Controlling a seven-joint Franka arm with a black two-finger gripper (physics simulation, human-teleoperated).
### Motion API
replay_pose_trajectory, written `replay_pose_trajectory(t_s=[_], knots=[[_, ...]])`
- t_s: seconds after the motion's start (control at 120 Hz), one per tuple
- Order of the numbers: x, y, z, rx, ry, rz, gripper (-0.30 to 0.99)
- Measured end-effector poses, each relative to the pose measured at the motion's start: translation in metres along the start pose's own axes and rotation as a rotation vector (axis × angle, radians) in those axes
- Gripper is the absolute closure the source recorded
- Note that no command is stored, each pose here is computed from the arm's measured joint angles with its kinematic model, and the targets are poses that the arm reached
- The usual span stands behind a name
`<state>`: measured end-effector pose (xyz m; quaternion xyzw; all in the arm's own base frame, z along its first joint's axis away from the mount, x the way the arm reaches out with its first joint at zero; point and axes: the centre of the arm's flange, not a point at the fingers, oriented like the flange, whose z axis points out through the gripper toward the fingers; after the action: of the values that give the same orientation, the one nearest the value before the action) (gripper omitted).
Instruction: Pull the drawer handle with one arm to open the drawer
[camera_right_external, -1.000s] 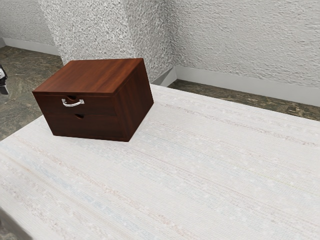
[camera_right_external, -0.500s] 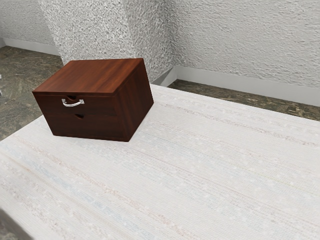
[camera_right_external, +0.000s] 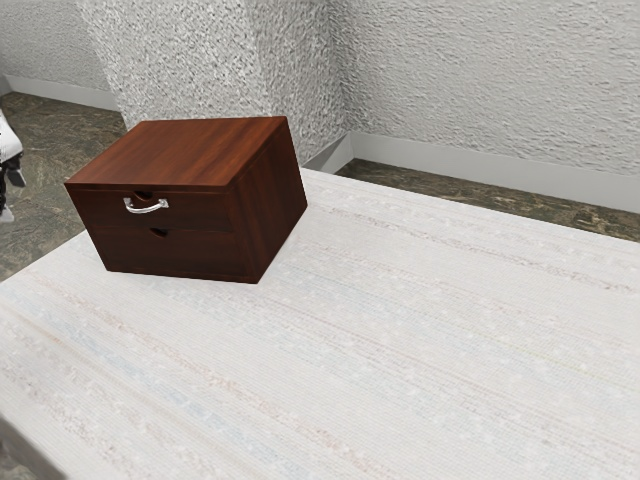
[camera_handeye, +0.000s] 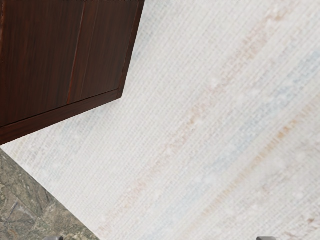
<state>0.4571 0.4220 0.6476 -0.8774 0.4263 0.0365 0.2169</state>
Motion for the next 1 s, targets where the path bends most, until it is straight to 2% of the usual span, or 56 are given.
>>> replay_pose_trajectory(t_s=[0.142, 0.475, 0.7, 1.0], knots=[[0.016, -0.008, 0.001, 0.019, 0.004, 0.023, 0.25], [0.06, -0.016, 0.018, 0.014, 0.038, 0.078, 0.29], [0.07, -0.016, 0.02, 0.019, 0.047, 0.091, 0.39], [0.093, -0.019, 0.033, 0.014, 0.051, 0.12, 0.43]])
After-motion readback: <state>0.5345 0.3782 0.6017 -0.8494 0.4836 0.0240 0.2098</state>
